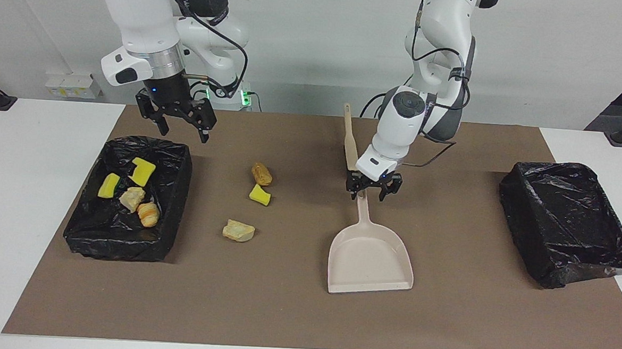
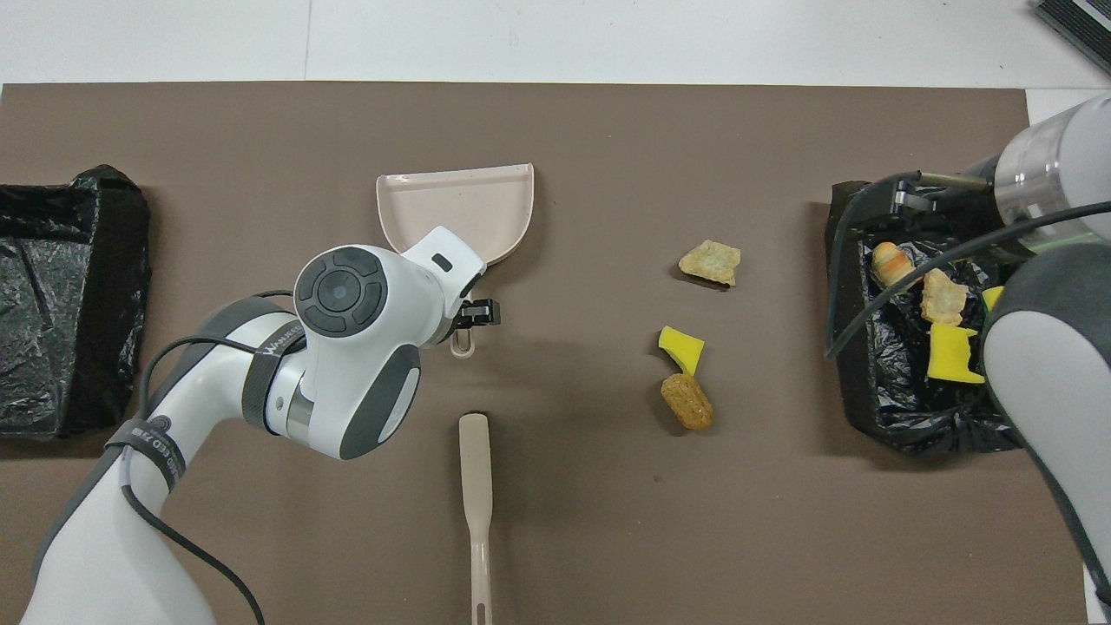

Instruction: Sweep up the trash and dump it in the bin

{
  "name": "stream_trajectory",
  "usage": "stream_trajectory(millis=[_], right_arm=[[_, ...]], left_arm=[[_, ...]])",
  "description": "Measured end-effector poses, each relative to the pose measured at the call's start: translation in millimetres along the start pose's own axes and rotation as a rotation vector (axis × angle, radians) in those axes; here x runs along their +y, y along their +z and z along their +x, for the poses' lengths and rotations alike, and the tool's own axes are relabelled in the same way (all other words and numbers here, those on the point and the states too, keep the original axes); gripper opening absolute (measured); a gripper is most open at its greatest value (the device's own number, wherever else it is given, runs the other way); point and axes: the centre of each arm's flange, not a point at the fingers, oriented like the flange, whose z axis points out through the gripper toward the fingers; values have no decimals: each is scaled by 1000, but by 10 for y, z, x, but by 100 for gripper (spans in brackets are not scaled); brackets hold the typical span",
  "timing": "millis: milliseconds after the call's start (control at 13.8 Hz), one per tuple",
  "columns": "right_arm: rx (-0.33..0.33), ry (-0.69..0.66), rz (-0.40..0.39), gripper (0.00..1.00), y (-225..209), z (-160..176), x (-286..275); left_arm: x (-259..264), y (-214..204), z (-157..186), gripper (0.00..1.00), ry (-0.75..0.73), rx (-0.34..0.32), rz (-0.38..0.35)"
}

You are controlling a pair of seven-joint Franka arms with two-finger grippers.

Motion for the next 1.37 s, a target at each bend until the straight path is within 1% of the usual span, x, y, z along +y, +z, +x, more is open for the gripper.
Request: stream_trajectory(millis=[145,434,795,939,1228,1301,1373], right_arm=[[-14,-26,-4,100,11,0,48],[-14,-29,-4,100,11,4,61],[-14,-29,-3,100,11,4,61],[-14,-29,-3,100,11,4,61],[-14,-29,-3,100,11,4,61],[-14,-29,-3,100,11,4,60],[-14,-30,-3,100,10,3,57]], left_arm=[[7,17,15,78,7,7,-2],[15,25,29,76,28,17,-6],[56,118,14,70,39,14,-5],[59,131,28,60,41,16,-5],[89,79,84,56,50,33,-4],[93,81,91,47,50,33,-4],[88,87,94,33,50,32,-3]])
